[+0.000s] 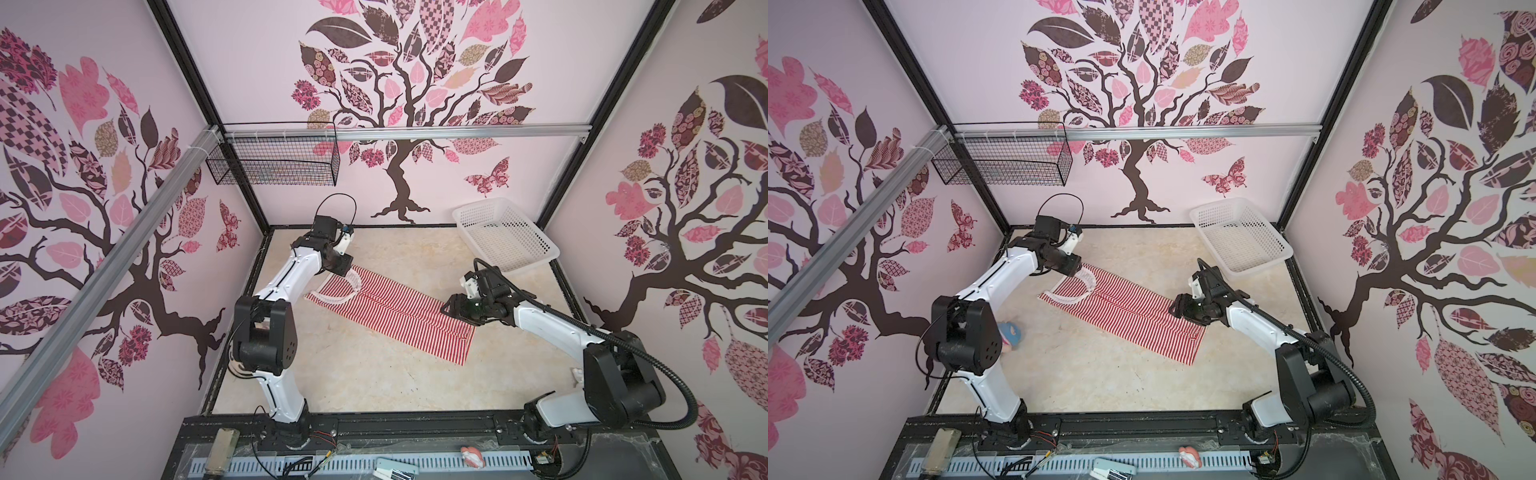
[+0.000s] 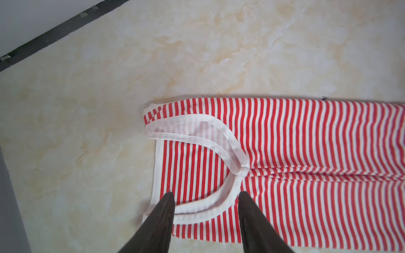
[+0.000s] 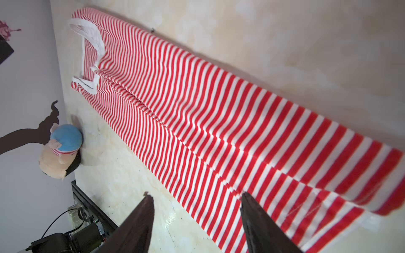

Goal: Fold and stack tank tops
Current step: Rotate the tank top at the center of the table.

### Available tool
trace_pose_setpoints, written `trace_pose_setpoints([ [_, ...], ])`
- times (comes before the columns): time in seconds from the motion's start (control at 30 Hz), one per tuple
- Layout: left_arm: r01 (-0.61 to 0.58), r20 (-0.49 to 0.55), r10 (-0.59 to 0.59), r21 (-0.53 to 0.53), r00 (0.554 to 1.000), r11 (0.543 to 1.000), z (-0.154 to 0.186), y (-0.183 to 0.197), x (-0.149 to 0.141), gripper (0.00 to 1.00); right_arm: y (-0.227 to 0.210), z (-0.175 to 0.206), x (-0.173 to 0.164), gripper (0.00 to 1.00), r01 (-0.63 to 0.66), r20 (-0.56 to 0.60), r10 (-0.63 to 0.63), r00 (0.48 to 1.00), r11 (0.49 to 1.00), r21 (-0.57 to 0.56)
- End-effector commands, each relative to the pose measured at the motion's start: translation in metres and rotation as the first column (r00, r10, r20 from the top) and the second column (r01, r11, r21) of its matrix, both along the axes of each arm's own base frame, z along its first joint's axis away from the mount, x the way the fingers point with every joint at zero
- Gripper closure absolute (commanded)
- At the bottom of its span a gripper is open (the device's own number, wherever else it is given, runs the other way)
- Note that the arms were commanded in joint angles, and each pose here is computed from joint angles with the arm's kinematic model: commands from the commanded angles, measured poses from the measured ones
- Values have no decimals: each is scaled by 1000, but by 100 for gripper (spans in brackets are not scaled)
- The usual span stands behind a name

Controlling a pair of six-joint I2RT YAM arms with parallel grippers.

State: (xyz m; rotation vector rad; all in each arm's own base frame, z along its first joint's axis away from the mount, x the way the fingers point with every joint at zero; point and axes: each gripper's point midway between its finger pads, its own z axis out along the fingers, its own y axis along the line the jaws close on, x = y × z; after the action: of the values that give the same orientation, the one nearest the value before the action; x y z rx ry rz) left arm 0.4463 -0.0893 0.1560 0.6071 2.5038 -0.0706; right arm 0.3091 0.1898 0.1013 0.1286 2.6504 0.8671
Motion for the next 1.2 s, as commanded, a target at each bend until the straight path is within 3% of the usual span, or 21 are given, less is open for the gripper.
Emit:
trace_pose_setpoints([
  [0.0, 26, -116, -29, -28, 993, 999, -31, -6, -32, 50, -4, -11, 4, 34, -15, -27, 14, 1000, 998, -61],
  [0.23, 38, -185, -45, -38, 982, 999, -60, -7, -73, 53, -3, -24, 15, 34, -26, -30, 24, 999, 995, -96],
  [0.53, 77, -297, -92, -62, 950, 995, -92, -23, -97, 53, -12, -49, 16, 34, -18, -67, 8, 998, 989, -145],
  [0.7, 85, -311, -90, -29, 946, 996, -108, -24, -92, 54, -13, -63, 11, 34, -8, -96, -5, 995, 991, -137],
  [0.97, 74, -383, -102, -89, 918, 993, -118, -38, -89, 54, -17, -75, -9, 33, 6, -128, -22, 992, 993, -118],
  [1.17, 91, -421, -83, -2, 903, 996, -134, -36, -76, 54, -22, -78, -28, 33, 21, -142, -36, 989, 994, -104],
])
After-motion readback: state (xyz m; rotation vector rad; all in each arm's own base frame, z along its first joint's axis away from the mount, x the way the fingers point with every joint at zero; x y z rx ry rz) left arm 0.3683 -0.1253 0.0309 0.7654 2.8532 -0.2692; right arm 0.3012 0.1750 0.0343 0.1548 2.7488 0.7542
